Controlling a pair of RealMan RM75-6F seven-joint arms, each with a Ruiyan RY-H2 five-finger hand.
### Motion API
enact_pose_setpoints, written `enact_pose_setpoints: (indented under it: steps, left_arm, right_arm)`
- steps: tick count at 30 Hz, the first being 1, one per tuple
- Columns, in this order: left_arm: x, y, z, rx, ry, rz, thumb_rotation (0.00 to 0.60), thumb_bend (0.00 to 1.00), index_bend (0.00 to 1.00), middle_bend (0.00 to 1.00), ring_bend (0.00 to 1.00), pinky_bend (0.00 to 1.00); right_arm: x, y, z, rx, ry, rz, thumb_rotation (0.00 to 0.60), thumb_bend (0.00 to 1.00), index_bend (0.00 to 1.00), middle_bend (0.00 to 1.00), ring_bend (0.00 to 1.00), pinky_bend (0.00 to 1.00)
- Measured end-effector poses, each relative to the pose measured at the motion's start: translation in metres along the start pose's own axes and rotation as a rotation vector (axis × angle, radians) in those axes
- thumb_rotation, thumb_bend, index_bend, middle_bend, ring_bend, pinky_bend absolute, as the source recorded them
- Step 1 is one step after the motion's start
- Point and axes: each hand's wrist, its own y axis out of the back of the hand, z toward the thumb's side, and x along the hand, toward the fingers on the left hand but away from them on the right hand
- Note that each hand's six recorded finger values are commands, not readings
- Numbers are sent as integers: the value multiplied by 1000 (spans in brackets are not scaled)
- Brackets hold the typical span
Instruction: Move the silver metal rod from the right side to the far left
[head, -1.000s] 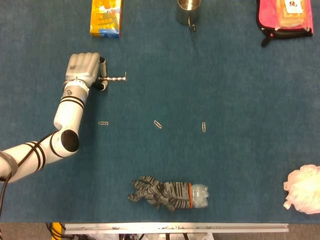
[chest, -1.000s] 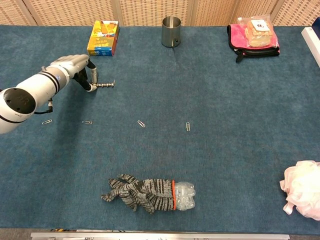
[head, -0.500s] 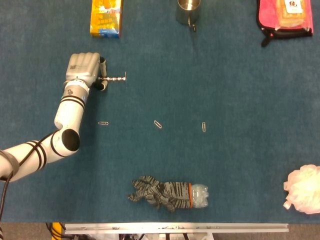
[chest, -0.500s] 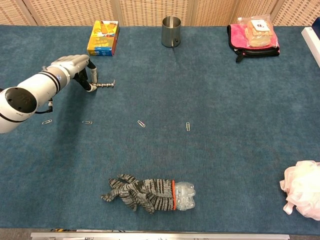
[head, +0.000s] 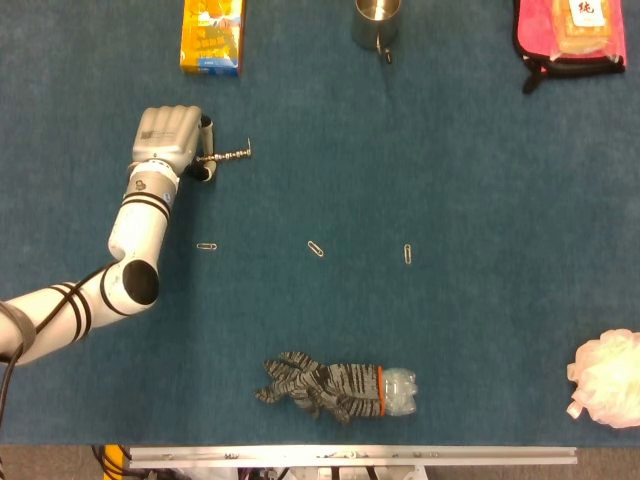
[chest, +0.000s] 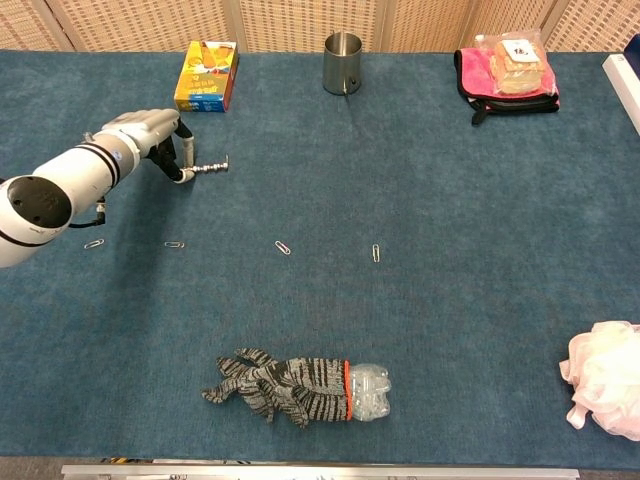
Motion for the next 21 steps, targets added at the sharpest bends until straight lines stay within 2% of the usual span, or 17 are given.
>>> enact_pose_setpoints:
  steps: [9,21]
  left_arm:
    - [-10,5,-1,12,-21,17,600,364,561,1000,1000,1000]
    - [-41,16,1,33,-80,54,600,364,562,1000,1000,1000]
  right_arm:
    - [-1,1,1,-2,3,-3,600,91,474,402,320,398]
    - [-2,-1,5,-5,12,0,600,92,474,402,320,398]
